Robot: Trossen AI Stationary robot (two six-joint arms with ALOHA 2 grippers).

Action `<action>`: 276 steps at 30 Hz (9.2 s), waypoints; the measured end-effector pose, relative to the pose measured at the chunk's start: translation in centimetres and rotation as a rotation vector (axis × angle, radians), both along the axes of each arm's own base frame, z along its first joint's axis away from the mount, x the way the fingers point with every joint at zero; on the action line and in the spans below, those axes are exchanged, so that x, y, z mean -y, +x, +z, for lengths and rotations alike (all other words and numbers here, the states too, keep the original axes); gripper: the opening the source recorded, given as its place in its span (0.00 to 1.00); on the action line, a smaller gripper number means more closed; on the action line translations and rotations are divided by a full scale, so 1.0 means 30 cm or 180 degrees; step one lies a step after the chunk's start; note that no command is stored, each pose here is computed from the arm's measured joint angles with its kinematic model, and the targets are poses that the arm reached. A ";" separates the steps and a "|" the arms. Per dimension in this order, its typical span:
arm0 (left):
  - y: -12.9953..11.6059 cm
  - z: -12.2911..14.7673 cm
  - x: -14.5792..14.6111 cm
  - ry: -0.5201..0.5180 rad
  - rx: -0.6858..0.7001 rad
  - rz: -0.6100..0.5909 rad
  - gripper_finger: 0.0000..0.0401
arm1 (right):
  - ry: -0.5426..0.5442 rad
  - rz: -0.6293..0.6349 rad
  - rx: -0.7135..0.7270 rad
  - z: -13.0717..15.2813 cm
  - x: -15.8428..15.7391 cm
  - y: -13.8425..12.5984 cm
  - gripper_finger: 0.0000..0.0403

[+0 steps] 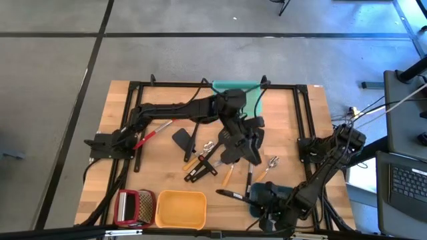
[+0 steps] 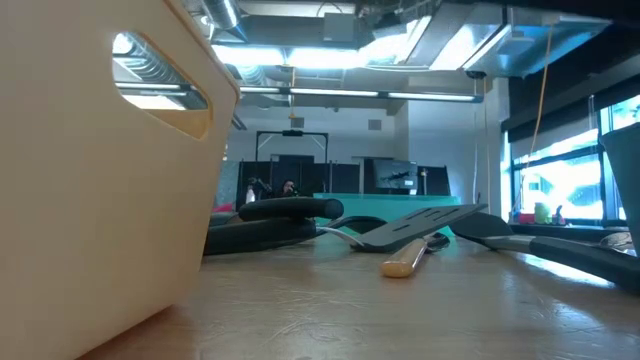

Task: Pick & Place Kitchen Items
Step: Put the black serving spoon into the blue bin, then adjust the yellow bin, then put the black serving spoon into the blue bin

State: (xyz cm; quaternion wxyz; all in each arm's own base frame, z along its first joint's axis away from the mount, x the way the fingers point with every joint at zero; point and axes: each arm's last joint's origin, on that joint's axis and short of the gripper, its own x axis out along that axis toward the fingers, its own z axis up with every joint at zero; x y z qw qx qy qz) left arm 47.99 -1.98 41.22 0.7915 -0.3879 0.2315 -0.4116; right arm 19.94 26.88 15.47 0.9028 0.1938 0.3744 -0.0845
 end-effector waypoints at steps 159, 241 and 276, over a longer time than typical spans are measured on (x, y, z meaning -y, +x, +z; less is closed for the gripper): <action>-0.397 -0.106 0.392 0.2481 -0.2125 0.2839 0.17 | -0.0420 0.0370 0.0389 0.584 0.635 -0.162 0.32; -0.527 -0.403 0.396 0.1302 -0.2066 0.2887 0.01 | -0.0493 0.0473 0.0170 0.573 0.688 -0.148 0.32; -0.882 -0.596 -0.002 0.1311 -0.1466 0.3734 0.00 | -0.0435 -0.0015 0.0446 0.597 0.760 -0.100 0.32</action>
